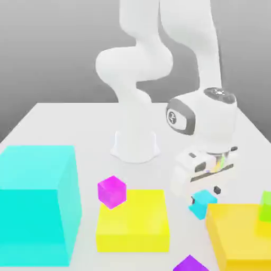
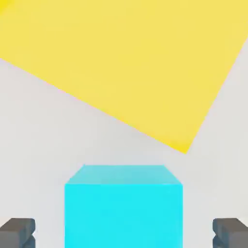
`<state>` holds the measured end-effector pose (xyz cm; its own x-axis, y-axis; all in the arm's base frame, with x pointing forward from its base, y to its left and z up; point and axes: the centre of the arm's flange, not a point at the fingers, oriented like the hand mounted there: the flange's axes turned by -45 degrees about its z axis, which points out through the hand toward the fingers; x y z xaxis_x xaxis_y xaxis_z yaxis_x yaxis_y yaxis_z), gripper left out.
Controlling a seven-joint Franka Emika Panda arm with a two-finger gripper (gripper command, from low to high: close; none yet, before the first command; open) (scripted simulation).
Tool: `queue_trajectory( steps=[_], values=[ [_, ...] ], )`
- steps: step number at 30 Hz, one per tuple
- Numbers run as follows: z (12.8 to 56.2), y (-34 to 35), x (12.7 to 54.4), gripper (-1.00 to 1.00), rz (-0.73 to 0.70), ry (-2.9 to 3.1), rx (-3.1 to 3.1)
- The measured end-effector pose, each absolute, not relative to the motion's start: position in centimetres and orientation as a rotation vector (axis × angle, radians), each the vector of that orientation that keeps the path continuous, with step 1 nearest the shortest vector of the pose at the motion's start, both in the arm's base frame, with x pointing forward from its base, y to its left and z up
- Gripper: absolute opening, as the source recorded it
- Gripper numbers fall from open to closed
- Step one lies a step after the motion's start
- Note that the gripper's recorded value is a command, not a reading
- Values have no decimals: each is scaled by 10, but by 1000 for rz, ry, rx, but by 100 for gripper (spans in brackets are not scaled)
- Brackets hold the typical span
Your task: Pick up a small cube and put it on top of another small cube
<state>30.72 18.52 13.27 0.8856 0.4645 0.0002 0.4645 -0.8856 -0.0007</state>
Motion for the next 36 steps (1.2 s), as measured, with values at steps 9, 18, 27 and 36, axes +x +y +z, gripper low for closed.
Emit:
queue_trajectory(
  steps=[9,18,27,36],
  values=[
    [147,186,308,-100,-1,-752,-3050],
    [217,217,332,-100,0,-869,-3021],
    [294,302,386,-100,2,-1163,-2917],
    [261,321,398,100,1,-1228,-2890]
  ],
)
